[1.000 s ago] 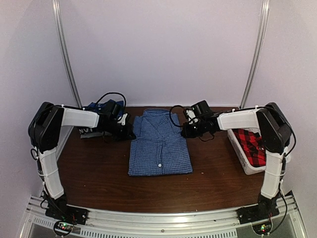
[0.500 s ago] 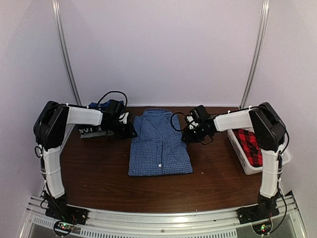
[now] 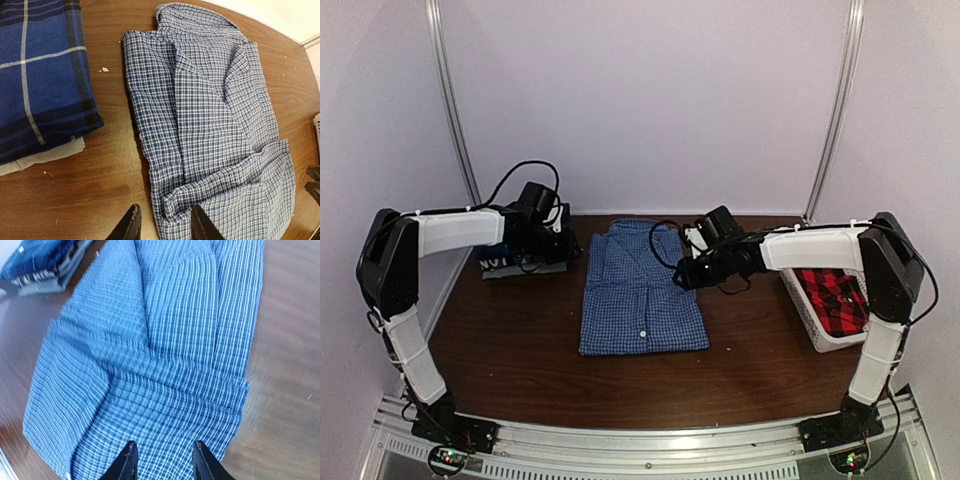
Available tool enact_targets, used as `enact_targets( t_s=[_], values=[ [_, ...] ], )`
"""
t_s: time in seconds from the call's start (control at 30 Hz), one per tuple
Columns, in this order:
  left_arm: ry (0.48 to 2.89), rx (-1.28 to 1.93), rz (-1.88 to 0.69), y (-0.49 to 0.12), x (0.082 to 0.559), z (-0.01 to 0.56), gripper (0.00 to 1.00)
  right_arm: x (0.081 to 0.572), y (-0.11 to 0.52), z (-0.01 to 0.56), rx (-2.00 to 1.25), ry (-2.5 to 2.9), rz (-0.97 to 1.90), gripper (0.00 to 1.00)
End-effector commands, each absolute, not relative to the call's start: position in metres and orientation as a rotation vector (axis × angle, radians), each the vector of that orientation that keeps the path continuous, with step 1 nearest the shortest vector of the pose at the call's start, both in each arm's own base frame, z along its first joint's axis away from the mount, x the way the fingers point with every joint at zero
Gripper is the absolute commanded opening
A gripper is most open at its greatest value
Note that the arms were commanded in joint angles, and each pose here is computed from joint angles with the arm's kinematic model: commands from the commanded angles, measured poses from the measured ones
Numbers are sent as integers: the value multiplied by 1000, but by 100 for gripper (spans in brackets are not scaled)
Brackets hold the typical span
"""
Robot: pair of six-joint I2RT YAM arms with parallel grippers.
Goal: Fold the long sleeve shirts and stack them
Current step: Smooth out the 2/3-rectangle-folded shirt at the center of the board.
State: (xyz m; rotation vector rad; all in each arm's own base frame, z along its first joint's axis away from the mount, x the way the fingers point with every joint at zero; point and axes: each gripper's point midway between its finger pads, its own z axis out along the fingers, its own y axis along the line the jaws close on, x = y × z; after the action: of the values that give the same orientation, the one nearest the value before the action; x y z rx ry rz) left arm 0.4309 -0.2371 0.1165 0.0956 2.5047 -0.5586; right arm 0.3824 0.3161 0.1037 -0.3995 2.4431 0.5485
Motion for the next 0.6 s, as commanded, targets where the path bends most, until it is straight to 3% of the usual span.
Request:
enact_targets(
  t_s=[0.0,0.33,0.57],
  values=[
    [2514,138,-590,-252,408,118,33,371,312,67,-417,2532,550,41],
    [2576,241,-741,-297,378,79,26,387,311,22,-448,2608,393,62],
    [2630,209,-629,-288,393,50,25,393,300,17,-418,2625,290,70]
  ],
)
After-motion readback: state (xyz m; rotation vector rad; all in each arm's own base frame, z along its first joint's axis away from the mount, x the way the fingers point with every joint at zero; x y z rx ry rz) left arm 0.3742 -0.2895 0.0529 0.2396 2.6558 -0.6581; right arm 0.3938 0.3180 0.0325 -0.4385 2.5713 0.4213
